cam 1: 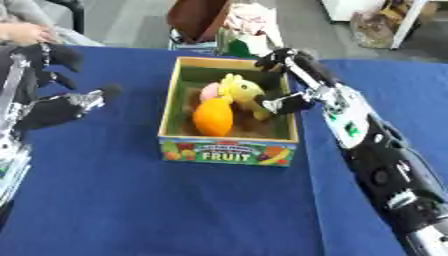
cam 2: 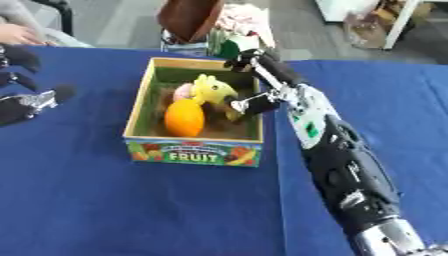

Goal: Pick up objects on the table and place them in the box.

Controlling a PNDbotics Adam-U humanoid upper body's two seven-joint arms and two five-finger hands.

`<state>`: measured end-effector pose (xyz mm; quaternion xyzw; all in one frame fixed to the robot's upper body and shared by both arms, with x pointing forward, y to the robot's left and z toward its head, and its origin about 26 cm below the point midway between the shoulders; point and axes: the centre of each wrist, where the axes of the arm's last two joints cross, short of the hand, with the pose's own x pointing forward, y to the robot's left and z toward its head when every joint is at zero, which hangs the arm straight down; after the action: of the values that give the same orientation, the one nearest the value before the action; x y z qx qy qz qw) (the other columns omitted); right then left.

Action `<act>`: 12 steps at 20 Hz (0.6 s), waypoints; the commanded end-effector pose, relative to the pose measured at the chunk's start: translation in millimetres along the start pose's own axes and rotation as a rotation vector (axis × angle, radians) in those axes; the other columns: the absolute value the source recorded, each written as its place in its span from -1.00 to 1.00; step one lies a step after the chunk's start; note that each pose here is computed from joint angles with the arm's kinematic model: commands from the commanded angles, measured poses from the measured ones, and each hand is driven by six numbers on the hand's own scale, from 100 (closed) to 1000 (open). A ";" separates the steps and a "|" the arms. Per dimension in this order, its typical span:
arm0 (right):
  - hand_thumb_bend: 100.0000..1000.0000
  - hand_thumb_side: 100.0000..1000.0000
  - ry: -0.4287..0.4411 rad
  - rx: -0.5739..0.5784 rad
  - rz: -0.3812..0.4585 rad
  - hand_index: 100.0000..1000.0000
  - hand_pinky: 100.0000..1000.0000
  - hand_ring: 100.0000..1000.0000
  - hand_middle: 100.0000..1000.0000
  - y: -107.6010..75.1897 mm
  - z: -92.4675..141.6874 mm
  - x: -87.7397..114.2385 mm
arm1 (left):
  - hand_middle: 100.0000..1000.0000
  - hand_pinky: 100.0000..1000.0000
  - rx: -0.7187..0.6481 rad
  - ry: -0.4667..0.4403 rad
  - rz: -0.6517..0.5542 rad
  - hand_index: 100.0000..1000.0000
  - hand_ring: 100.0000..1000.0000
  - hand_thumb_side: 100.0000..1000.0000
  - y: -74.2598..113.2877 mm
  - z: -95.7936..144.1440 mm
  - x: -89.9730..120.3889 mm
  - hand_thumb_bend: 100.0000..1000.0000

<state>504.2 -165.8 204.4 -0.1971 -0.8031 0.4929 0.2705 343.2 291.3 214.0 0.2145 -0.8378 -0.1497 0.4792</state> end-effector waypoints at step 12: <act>-0.47 -1.00 0.058 -0.349 0.067 0.47 0.03 0.37 0.06 -90.1 91.9 -31.3 | -0.22 -0.16 0.066 0.029 -0.033 0.07 0.33 -0.71 16.8 10.4 -11.3 0.63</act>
<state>471.9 -274.0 217.7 -0.2619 -0.8501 0.3714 0.2659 337.4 305.8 197.5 0.2348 -0.8260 -0.1299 0.4957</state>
